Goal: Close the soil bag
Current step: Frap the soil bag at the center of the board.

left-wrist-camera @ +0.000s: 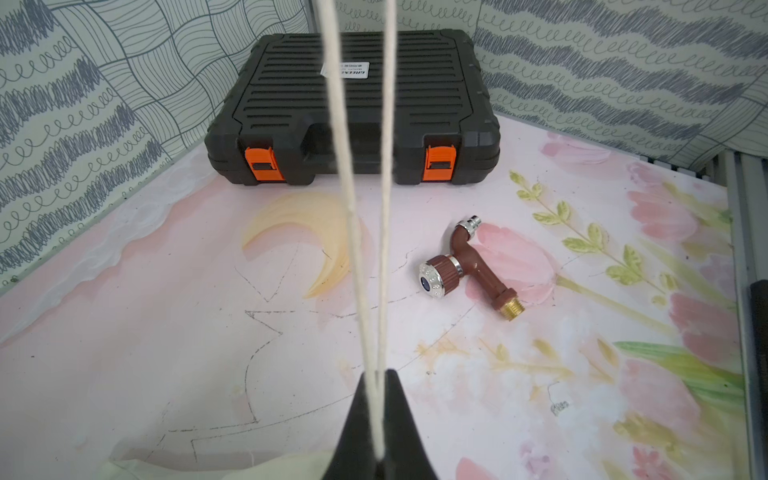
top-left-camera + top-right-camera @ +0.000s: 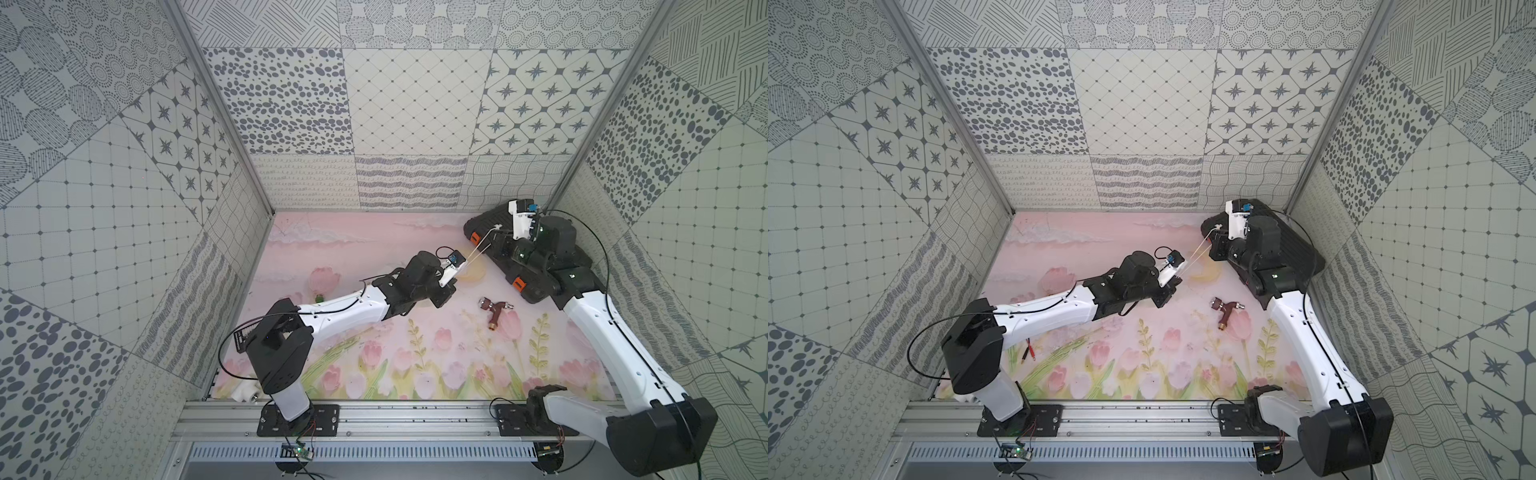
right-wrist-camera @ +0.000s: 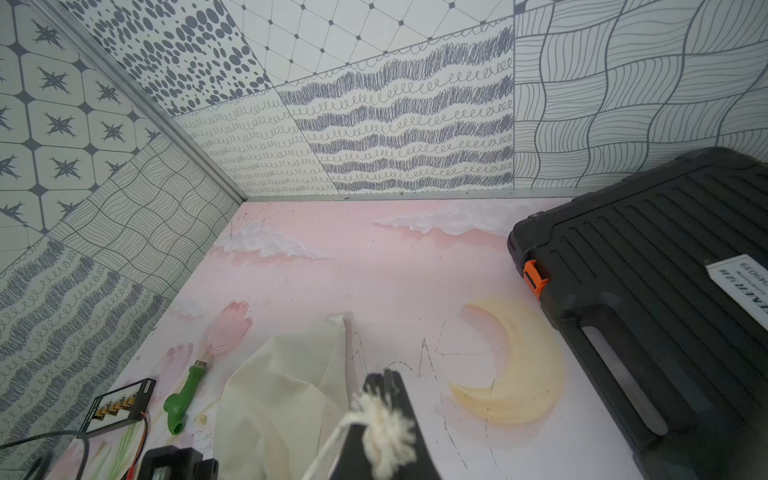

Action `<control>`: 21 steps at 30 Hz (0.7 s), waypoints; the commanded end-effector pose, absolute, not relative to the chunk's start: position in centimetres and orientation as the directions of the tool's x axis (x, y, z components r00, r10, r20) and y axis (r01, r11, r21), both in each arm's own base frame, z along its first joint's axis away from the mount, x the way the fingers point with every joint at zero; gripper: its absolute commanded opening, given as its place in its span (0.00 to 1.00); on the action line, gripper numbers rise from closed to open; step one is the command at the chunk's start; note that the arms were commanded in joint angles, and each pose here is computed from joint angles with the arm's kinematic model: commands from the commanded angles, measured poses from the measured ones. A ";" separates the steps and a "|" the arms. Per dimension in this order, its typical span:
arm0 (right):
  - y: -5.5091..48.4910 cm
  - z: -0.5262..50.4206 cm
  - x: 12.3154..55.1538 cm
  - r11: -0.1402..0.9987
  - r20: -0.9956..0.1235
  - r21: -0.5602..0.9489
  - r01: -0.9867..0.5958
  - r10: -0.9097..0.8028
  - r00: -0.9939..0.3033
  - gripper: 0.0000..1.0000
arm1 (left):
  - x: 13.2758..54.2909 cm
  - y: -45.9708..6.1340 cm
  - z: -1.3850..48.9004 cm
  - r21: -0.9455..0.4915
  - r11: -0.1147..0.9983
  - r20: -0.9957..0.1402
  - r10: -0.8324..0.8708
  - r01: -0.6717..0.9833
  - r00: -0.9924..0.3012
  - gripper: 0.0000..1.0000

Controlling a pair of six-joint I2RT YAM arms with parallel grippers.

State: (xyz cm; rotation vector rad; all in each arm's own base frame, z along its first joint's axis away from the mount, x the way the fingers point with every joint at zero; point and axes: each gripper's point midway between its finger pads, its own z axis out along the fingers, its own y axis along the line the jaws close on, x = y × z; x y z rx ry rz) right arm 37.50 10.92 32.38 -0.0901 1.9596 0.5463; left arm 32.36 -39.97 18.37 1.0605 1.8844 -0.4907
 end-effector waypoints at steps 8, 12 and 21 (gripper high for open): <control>-1.2 54.0 37.9 0.958 -0.912 0.271 -0.092 0.286 0.294 0.00 | 21.6 -22.9 3.4 0.190 0.558 0.034 0.819 0.808 -0.573 0.03; -2.8 53.9 37.6 0.953 -0.902 0.295 -0.066 0.301 0.310 0.00 | 21.5 -21.7 3.2 0.223 0.555 0.090 0.807 0.801 -0.584 0.03; -4.9 54.7 36.8 0.946 -0.886 0.319 -0.051 0.317 0.339 0.00 | 20.7 -20.1 2.9 0.233 0.554 0.168 0.786 0.799 -0.595 0.09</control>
